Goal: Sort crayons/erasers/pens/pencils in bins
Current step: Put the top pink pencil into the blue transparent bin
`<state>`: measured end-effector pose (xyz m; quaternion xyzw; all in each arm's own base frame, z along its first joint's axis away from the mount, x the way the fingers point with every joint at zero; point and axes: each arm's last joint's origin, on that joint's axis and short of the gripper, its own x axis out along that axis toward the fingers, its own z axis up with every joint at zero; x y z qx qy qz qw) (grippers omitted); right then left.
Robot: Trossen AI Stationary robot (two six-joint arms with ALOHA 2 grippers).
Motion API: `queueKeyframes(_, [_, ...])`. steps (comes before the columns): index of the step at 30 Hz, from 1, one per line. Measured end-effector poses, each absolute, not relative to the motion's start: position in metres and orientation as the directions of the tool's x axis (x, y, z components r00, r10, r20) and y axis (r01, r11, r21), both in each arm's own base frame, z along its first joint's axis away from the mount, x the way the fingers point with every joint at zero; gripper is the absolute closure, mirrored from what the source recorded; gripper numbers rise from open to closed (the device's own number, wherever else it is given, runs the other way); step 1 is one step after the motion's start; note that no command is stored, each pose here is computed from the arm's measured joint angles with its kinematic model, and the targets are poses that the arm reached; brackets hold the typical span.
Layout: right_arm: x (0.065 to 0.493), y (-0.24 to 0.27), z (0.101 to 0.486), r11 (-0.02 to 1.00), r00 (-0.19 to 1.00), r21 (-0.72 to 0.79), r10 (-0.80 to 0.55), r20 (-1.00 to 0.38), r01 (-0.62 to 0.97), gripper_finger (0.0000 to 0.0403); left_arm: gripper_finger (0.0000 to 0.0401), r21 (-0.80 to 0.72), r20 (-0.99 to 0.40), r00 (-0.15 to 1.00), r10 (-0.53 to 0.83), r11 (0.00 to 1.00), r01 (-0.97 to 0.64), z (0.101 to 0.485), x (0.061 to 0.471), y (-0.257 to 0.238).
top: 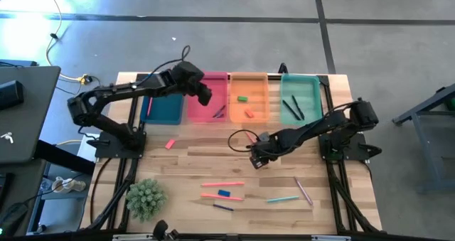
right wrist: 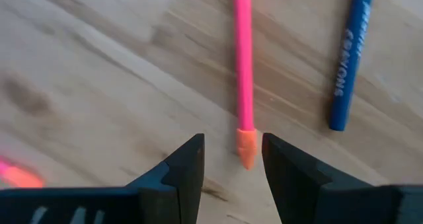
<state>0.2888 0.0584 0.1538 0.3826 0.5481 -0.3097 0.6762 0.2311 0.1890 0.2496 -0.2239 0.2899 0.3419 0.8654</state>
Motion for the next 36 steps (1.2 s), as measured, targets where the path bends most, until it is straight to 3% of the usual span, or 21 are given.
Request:
queueKeyframes(10, [0.29,0.059,0.138,0.493,0.133,0.113,-0.005,-0.991,0.863,0.0262,0.0256,-0.175,-0.556,0.656,0.51,0.7,-0.693,0.283,0.215,0.176])
queueKeyframes(14, [0.29,0.059,0.137,0.493,0.125,0.108,-0.001,-0.992,0.863,0.0295,0.0256,-0.177,-0.537,0.666,0.518,0.702,-0.689,0.29,0.211,0.173])
queueKeyframes(21, [0.289,0.059,0.136,0.513,0.113,0.097,-0.001,-0.994,0.853,0.0386,0.0258,-0.118,-0.545,0.651,0.529,0.72,-0.684,0.296,0.2,0.17])
queueKeyframes(27, [0.289,0.059,0.137,0.57,0.118,0.102,0.009,-0.993,0.815,0.0385,0.0259,-0.145,-0.579,0.641,0.504,0.71,-0.689,0.297,0.185,0.172])
queueKeyframes(36, [0.305,0.067,0.146,0.692,0.3,0.331,0.171,-0.939,0.642,0.0393,0.026,-0.187,-0.581,0.684,0.441,0.745,-0.64,0.298,0.176,0.177])
